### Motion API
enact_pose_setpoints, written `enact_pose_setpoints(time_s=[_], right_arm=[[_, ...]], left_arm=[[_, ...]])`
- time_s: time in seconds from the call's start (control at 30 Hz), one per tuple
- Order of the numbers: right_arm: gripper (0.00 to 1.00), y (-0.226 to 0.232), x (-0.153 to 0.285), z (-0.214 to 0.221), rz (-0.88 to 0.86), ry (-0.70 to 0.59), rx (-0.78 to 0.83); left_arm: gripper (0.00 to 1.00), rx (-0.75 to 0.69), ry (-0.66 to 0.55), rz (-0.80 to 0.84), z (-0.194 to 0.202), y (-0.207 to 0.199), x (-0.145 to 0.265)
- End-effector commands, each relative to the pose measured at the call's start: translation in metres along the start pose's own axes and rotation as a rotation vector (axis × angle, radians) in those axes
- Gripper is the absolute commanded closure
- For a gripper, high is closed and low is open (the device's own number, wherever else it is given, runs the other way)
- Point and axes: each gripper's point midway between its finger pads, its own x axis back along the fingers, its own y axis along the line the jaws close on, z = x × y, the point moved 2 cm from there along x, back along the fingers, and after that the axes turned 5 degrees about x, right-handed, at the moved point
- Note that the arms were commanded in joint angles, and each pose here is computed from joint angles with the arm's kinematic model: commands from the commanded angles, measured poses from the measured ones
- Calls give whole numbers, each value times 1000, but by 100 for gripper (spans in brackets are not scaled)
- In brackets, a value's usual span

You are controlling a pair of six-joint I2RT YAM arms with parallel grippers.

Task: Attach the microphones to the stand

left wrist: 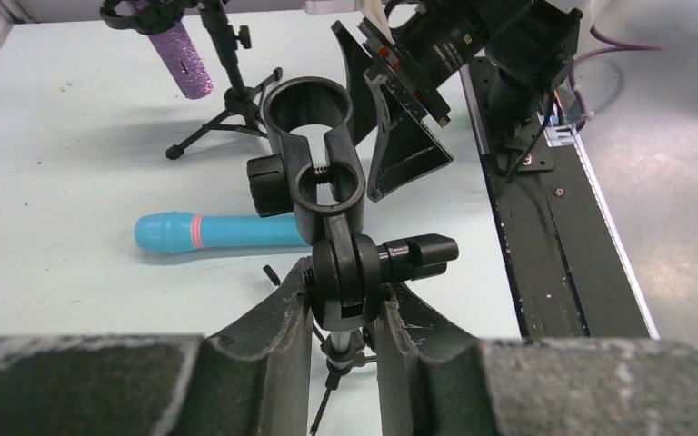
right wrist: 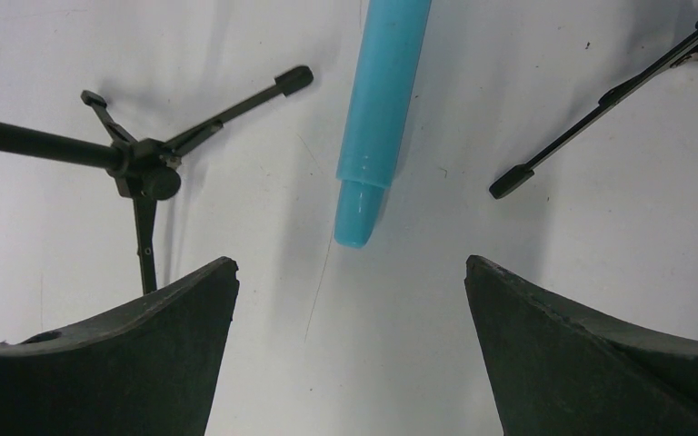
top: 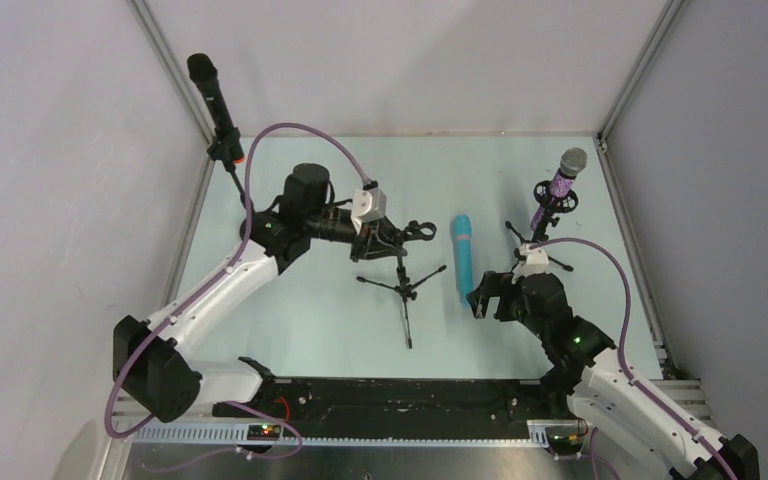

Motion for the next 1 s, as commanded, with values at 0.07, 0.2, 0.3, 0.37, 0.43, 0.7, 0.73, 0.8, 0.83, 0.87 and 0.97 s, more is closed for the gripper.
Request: enact_pose_setpoints(time_s=[0.07, 0.2, 0.3, 0.37, 0.43, 0.7, 0.73, 0.8, 0.83, 0.87, 0.97], right_arm=[[0, 2, 1, -6, -6, -13, -4], [0, 2, 0, -5, -3, -10, -6], [0, 2, -1, -5, -3, -7, -10], [0, 2, -1, -4, -4, -6, -12], [0, 2, -1, -4, -4, -5, -13], [0, 0, 0, -4, 3, -4, -9], [0, 1, 0, -4, 2, -4, -10], [0, 1, 0, -4, -1, -6, -11], [0, 1, -1, -4, 0, -5, -11], [0, 2, -1, -4, -1, -5, -12], [0, 2, -1, -4, -4, -3, -12]], left_arm=[[100, -173, -18, 11, -8, -12, -5], [96, -190, 1, -2, -3, -12, -10], [73, -165, 7, -2, -3, -8, -14], [53, -156, 9, -3, -3, -6, -16], [34, -155, 10, 1, -3, -5, -18], [10, -192, 13, -11, -4, -4, -17], [9, -199, 12, -13, -4, -4, -16], [7, -221, 6, -19, -8, -6, -13], [5, -227, 9, -27, -7, -6, -12], [4, -245, 11, -38, -6, -6, -10], [1, -296, 25, -86, -4, -3, -5]])
